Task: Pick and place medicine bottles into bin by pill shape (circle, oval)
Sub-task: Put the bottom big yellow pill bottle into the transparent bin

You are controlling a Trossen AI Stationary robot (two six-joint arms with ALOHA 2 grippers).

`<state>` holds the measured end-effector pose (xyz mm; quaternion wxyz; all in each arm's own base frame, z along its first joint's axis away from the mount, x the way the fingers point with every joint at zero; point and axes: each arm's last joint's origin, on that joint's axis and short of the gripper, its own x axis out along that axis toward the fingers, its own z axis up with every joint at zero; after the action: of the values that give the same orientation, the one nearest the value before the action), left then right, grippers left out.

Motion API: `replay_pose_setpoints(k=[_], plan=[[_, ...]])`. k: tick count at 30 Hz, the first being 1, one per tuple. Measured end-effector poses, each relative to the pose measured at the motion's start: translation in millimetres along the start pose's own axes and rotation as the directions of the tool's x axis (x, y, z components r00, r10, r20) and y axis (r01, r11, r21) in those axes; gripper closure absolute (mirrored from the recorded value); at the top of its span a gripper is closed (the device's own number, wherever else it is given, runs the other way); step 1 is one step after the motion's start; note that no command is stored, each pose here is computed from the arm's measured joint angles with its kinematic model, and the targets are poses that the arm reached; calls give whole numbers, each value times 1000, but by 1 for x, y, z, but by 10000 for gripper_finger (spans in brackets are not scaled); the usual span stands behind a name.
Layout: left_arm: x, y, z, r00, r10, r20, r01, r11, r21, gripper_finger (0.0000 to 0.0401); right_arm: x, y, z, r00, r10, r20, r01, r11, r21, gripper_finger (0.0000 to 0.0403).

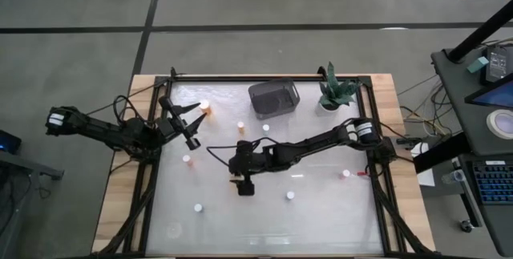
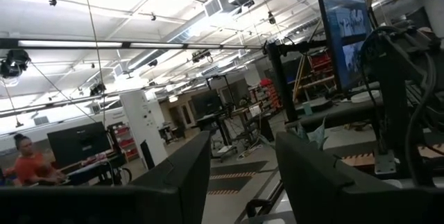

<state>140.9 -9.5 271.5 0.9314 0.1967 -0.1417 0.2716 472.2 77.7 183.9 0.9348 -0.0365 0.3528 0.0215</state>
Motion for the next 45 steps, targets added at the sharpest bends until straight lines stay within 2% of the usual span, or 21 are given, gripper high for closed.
replay_pose_setpoints(k=[11, 21, 24, 34, 40, 45], plan=[[0, -1, 0, 1000, -1, -1, 1, 1000, 0, 253, 14, -3, -12, 999, -25, -36, 25, 1000, 1, 76], [1, -2, -1, 1000, -4, -5, 4, 1000, 5, 253, 15, -5, -13, 999, -29, -36, 29, 1000, 7, 79], [1, -1, -1, 1000, -4, -4, 4, 1000, 4, 253, 15, -5, -13, 999, -29, -37, 30, 1000, 5, 97], [1, -2, -1, 1000, -6, -8, 6, 1000, 8, 253, 15, -5, -13, 999, -29, -39, 30, 1000, 10, 202], [1, -2, -1, 1000, -6, -8, 6, 1000, 8, 253, 15, -5, -13, 999, -29, -39, 29, 1000, 11, 204], [1, -2, -1, 1000, -6, -8, 6, 1000, 8, 253, 14, -5, -13, 999, -28, -38, 28, 1000, 8, 188]])
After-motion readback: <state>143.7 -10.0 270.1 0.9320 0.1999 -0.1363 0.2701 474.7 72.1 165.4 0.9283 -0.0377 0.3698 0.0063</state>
